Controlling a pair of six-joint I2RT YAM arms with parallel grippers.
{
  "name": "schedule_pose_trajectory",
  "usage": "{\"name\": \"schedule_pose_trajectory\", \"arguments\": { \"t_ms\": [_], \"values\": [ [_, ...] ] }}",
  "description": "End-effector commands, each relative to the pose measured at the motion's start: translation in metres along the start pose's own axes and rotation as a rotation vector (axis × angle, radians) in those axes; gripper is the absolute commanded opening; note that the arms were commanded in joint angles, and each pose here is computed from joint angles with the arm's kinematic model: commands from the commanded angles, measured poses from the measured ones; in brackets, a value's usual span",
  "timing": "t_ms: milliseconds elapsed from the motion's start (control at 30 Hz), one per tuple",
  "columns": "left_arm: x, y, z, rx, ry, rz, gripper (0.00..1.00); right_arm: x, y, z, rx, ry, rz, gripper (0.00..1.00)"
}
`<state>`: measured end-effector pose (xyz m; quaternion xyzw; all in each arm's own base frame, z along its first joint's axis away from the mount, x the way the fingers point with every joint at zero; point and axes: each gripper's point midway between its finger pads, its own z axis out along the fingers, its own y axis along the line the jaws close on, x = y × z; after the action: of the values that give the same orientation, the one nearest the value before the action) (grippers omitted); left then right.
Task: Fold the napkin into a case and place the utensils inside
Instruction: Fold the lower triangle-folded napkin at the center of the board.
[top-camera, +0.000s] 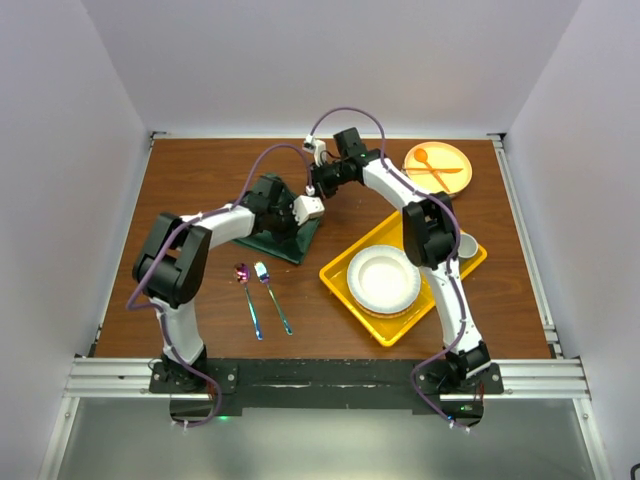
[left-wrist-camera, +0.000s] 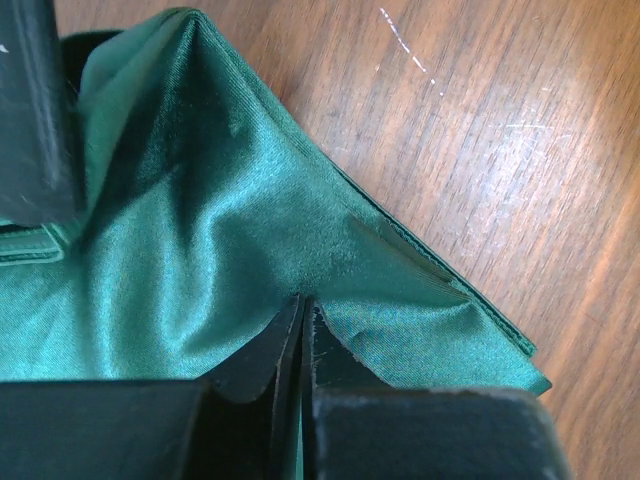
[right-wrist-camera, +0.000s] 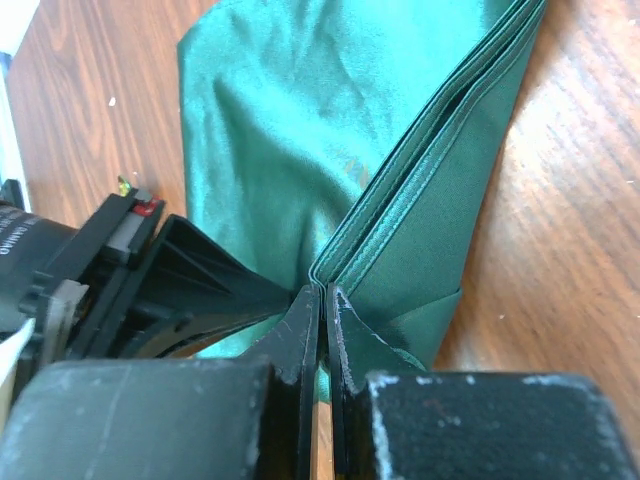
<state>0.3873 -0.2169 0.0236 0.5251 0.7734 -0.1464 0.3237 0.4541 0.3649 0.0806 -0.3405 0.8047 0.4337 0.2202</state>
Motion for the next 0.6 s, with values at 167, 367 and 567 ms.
{"name": "schedule_pose_trajectory", "arguments": {
  "t_ms": [167, 367, 567],
  "values": [
    [-0.059, 0.029, -0.028, -0.112, -0.145, 0.0, 0.12, 0.019, -0.03, 0.01, 0.065, 0.039, -0.03, 0.0],
    [-0.059, 0.015, -0.011, -0.053, -0.134, 0.043, 0.12, 0.018, -0.031, 0.011, 0.065, 0.035, -0.029, 0.0],
    [-0.036, -0.004, 0.014, -0.002, -0.038, 0.085, 0.0, -0.002, -0.011, 0.001, 0.018, -0.006, -0.046, 0.0]
  ]
}}
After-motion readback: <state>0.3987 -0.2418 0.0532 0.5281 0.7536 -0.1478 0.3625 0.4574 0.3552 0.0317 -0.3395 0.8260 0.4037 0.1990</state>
